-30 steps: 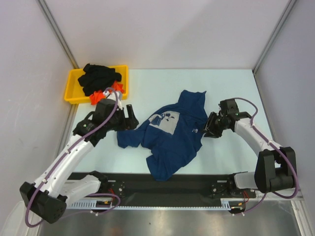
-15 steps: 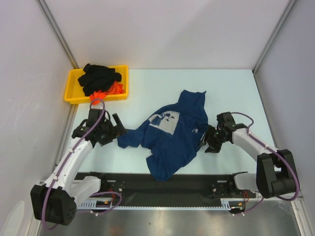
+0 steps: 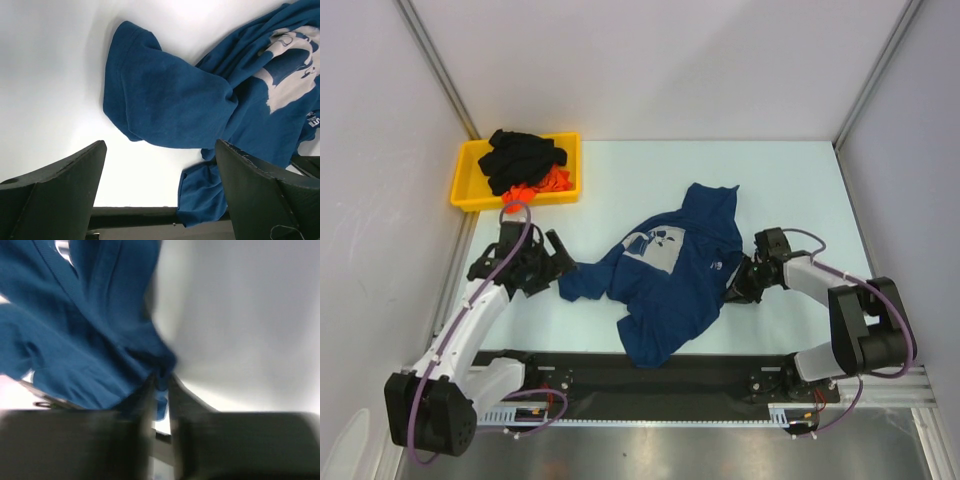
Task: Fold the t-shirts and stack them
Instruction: Flatten the tshirt out
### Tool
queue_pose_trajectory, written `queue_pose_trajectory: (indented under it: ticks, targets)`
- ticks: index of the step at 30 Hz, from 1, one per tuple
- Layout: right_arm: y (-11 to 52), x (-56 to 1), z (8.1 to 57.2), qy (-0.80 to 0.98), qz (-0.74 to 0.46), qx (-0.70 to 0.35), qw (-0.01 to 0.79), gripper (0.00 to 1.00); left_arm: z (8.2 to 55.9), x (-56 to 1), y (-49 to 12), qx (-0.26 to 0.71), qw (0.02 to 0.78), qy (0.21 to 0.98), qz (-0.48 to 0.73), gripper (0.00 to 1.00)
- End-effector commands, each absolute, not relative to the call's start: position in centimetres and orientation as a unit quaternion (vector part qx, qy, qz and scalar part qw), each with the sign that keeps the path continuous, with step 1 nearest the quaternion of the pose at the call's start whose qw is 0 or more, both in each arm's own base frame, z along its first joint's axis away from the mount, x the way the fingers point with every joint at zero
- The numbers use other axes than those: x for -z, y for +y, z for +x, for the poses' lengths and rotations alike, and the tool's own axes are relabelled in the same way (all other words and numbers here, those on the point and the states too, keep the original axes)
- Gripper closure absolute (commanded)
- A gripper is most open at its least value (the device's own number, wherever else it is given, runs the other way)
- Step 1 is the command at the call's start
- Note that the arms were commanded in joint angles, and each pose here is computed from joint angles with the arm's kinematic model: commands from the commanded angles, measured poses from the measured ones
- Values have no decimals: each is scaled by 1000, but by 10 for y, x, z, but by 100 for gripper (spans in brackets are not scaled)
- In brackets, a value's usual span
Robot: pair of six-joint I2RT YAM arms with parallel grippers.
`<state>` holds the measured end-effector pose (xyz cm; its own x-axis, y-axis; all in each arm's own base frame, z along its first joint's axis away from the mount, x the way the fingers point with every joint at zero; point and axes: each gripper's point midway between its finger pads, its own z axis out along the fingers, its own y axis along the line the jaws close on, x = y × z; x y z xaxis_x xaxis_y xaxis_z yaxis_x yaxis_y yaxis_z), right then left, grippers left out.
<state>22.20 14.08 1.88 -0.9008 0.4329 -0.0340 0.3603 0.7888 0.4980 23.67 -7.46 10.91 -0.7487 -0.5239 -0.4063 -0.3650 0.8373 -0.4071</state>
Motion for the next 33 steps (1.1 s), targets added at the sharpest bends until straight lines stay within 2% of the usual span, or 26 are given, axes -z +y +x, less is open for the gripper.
queue_pose_trajectory:
  ticks: [1,2,5,7,11,13,14,17,19,20,21,22,23,24,26,28,30,33]
  targets:
    - [135,-14,251,933,234,-248,111,94,242,-120,-70,153,289,914,-240,4]
    - [125,-11,253,935,249,-230,109,100,242,-118,-71,154,286,916,-234,4]
    - [46,-19,280,922,333,-108,166,100,239,-113,-70,144,271,923,-231,4]
    - [9,-54,306,908,358,-68,208,100,235,-110,-71,133,257,929,-231,2]
    - [-27,-111,350,897,322,0,301,100,241,-114,-83,122,251,938,-206,0]
    - [-47,-123,363,896,310,39,315,100,245,-109,-89,127,246,939,-203,0]
    - [-59,-146,380,886,311,53,340,100,247,-109,-93,137,244,939,-199,0]
    - [-64,-151,412,897,288,41,334,100,250,-105,-97,134,234,945,-186,0]
    - [-71,-130,414,910,287,64,293,98,248,-101,-96,124,225,950,-176,0]
    - [-72,-132,418,911,280,65,297,75,246,-100,-93,116,225,951,-176,0]
    - [-73,-134,422,911,275,62,302,59,246,-100,-93,116,226,951,-177,0]
    - [-71,-135,419,913,276,60,294,25,244,-102,-93,120,232,949,-176,0]
    - [-67,-137,418,915,272,50,292,18,243,-103,-95,125,232,949,-175,0]
    - [-60,-133,411,920,268,35,283,15,242,-104,-97,134,231,947,-177,2]
    - [-35,-145,400,920,257,-30,293,14,240,-104,-110,173,229,943,-168,6]
    - [-14,-128,377,924,253,-68,279,13,241,-103,-123,209,232,938,-152,7]
    - [13,-133,357,921,241,-129,277,13,237,-105,-140,247,223,933,-140,4]
    - [42,-116,318,928,233,-179,227,15,220,-94,-149,247,189,937,-159,1]
